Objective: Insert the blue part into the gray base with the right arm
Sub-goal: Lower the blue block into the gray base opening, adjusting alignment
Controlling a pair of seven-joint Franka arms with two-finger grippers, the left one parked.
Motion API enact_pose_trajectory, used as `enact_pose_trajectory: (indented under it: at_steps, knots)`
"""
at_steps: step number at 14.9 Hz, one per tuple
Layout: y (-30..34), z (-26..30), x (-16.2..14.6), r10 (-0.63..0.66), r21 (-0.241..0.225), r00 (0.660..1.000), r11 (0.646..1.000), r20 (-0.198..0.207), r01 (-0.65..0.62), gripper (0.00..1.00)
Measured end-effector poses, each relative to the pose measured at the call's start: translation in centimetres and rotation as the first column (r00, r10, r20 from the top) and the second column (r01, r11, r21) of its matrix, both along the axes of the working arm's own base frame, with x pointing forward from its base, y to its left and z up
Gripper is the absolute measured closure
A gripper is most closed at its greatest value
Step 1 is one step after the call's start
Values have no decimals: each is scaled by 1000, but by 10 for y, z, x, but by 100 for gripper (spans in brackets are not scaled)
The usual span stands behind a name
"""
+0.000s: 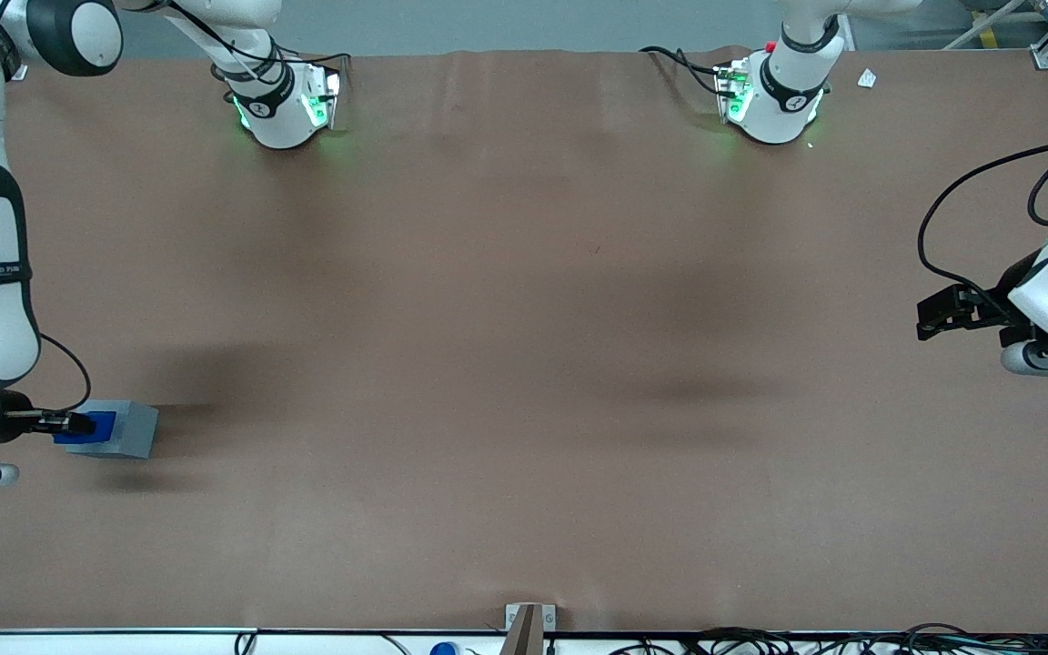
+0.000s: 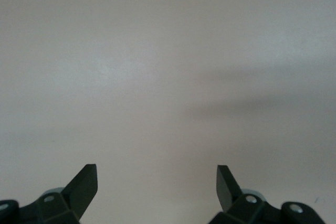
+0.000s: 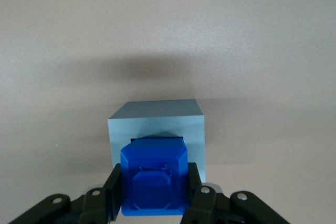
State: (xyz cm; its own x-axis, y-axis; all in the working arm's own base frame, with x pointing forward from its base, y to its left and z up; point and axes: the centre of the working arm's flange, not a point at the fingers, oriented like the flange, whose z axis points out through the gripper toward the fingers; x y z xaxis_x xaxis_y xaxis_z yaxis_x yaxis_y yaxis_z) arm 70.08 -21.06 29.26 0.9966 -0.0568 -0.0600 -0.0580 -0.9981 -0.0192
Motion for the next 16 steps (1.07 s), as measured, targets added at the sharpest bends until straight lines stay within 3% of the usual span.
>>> enact_pose_trajectory:
  at_steps: [16]
  knots:
    - [-14, 1, 0, 63, -5, 998, 998, 31, -63, 49]
